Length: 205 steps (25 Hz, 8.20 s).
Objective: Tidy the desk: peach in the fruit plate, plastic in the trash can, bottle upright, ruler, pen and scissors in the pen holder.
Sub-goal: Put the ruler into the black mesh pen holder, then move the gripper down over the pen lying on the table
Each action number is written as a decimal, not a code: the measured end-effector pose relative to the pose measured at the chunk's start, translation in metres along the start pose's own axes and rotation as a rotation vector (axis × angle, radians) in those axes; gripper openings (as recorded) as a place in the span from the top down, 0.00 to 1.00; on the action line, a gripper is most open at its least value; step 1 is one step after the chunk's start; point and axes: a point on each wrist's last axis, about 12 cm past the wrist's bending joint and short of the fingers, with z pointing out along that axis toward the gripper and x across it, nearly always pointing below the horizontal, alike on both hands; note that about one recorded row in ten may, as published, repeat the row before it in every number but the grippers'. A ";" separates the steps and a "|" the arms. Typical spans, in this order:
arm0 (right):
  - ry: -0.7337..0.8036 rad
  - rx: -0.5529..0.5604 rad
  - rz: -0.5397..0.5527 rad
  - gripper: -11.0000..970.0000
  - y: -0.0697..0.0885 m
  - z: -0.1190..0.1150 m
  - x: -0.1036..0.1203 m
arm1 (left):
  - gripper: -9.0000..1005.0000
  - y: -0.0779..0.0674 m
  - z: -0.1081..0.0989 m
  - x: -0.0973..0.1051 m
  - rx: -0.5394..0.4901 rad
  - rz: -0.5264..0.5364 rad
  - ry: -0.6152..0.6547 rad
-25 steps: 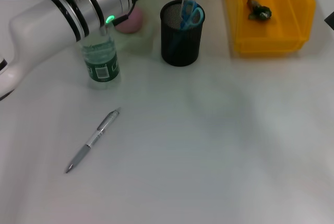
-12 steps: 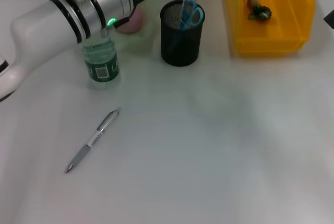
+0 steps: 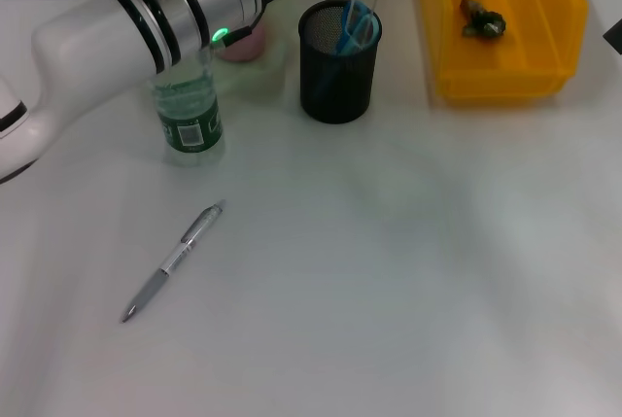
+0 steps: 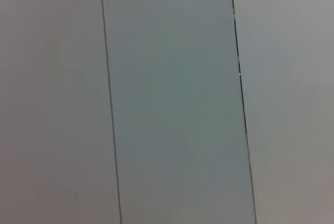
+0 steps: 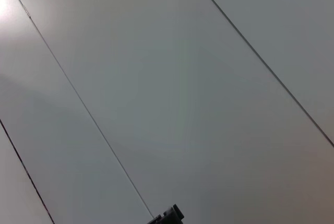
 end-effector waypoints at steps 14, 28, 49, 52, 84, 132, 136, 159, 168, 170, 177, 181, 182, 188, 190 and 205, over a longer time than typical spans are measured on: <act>-0.004 -0.002 0.014 0.33 0.002 -0.003 0.003 | 0.46 0.001 0.003 0.001 -0.018 -0.007 0.023; -0.004 0.002 0.019 0.32 0.002 -0.004 0.004 | 0.33 -0.004 -0.015 -0.023 0.007 -0.031 0.019; 0.033 -0.034 0.015 0.32 0.003 0.007 0.007 | 0.33 -0.008 -0.068 -0.072 0.091 -0.107 0.671; 0.036 -0.035 0.015 0.32 0.004 0.007 0.007 | 0.33 -0.009 -0.070 -0.070 0.087 -0.111 0.717; 0.052 0.002 -0.073 0.32 -0.004 0.014 0.006 | 0.34 -0.016 -0.045 -0.021 -0.055 -0.339 1.376; 0.057 0.008 -0.075 0.32 -0.006 0.020 0.006 | 0.36 -0.001 -0.042 0.018 -0.128 -0.326 1.431; 0.058 0.003 -0.076 0.32 -0.006 0.022 0.005 | 0.36 -0.002 -0.042 0.020 -0.126 -0.325 1.446; 0.061 0.012 -0.075 0.32 -0.007 0.023 0.006 | 0.37 -0.003 -0.043 0.022 -0.113 -0.325 1.468; 0.061 0.011 -0.076 0.32 -0.007 0.023 0.006 | 0.37 -0.002 -0.042 0.021 -0.113 -0.317 1.466; 0.059 0.013 -0.077 0.32 -0.007 0.023 0.005 | 0.37 -0.003 -0.042 0.021 -0.110 -0.314 1.468; 0.056 0.010 -0.081 0.33 -0.008 0.025 0.004 | 0.37 -0.005 -0.041 0.021 -0.096 -0.290 1.479; 0.055 0.006 -0.082 0.33 -0.008 0.027 0.003 | 0.46 -0.006 -0.040 0.021 -0.092 -0.279 1.477; 0.055 0.006 -0.082 0.33 -0.008 0.027 0.003 | 0.47 -0.006 -0.040 0.021 -0.092 -0.279 1.477; 0.054 0.004 -0.086 0.32 -0.008 0.028 0.002 | 0.55 -0.006 -0.039 0.020 -0.092 -0.274 1.475; 0.054 0.001 -0.087 0.32 -0.008 0.029 0.001 | 0.60 -0.006 -0.039 0.020 -0.092 -0.273 1.475; 0.060 0.010 -0.090 0.32 -0.010 0.034 0.001 | 0.68 -0.008 -0.035 0.020 -0.080 -0.253 1.488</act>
